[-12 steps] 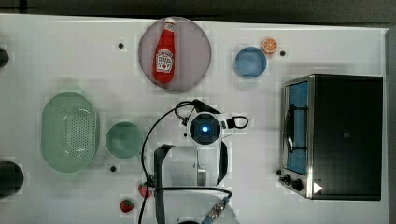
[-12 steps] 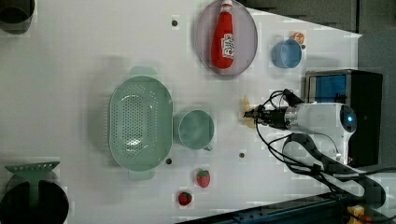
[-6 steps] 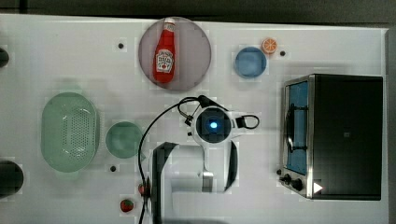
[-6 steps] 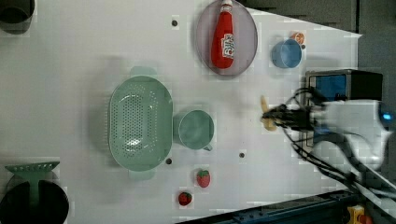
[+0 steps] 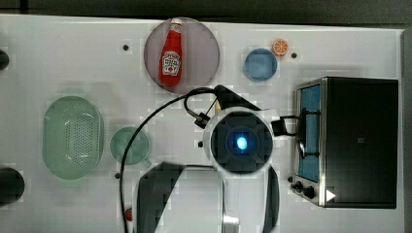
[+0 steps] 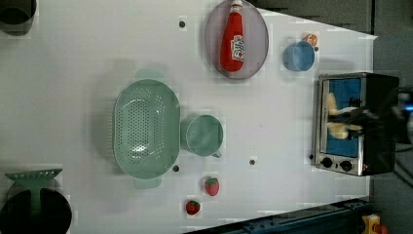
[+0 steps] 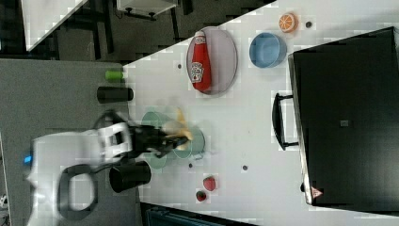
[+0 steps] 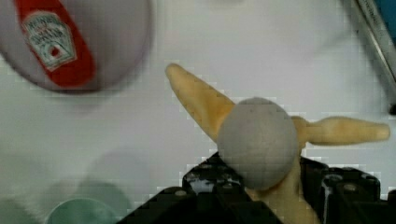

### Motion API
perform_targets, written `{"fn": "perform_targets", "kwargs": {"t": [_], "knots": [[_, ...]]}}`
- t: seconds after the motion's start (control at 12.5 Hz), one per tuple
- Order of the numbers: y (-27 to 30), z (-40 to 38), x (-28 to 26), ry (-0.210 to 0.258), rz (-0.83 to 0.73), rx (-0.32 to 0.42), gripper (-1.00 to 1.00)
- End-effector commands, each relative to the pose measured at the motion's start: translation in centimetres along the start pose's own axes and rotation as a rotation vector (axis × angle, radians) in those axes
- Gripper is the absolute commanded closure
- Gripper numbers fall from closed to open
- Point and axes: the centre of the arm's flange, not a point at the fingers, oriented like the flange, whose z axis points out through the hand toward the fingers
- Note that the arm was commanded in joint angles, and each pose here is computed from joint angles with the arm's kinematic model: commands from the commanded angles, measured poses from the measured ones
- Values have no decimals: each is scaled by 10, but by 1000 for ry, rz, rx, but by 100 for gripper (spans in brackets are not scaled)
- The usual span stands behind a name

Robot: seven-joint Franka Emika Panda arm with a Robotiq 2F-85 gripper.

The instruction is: Pick Banana and place it in mug.

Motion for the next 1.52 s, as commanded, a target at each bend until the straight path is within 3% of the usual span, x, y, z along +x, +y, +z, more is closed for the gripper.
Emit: {"fn": "perform_targets", "kwargs": {"t": [0.08, 0.56, 0.88, 1.2, 1.52], "knots": [[-8, -18, -15, -72, -14, -27, 26], [-96, -29, -88, -55, 76, -71, 26], [-161, 3, -143, -123, 138, -64, 26], [-212, 50, -164, -122, 200, -11, 26], [-240, 111, -177, -174, 290, -7, 26]]}}
